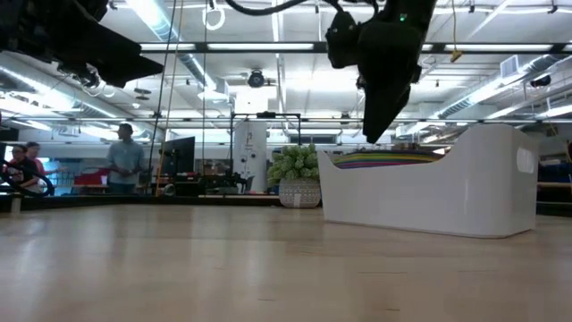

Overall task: Nest measuring cups in basket
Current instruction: Put the stacked measuring cups into the white bin

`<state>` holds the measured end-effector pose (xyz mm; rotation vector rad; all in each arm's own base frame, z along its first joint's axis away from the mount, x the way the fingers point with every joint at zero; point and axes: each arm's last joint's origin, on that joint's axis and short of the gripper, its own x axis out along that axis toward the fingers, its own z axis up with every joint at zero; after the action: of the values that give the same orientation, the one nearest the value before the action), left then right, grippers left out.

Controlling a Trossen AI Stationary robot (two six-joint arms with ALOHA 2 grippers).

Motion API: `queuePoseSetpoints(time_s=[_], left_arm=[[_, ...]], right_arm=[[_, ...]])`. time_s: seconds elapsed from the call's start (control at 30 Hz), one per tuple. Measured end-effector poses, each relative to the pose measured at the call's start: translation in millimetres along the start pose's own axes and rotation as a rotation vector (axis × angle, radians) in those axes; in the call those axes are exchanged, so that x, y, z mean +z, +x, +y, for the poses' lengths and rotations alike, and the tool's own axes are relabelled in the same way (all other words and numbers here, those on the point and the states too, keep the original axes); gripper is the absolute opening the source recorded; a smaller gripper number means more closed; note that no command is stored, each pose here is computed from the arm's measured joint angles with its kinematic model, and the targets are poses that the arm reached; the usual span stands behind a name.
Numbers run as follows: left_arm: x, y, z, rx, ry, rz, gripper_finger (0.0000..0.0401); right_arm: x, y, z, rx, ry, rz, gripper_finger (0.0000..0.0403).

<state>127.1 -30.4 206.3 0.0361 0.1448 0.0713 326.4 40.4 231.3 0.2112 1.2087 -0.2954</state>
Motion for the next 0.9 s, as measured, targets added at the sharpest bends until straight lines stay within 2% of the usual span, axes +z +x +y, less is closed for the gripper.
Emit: queuePoseSetpoints(time_s=[0.2,0.43,0.57,0.9], left_arm=[[0,-7,3,0.011,-0.009,0.002,0.0297],[-1,-13,6,0.015,-0.011,0.003,0.0297],[-1,-18,8,0.018,-0.018,-0.01,0.0297],[-3,-28,13,0.066,-0.029,-0.01,0.0297]], right_arm=[[-22,2,27,-0.011,0.052,0.061,0.026],[-39,-4,56,-0.082,0.0,-0.011,0.0261],[-47,6,62,-0.129,-0.027,0.031,0.0267],[-52,12,57,-0.21,0.014,0.089,0.0298]])
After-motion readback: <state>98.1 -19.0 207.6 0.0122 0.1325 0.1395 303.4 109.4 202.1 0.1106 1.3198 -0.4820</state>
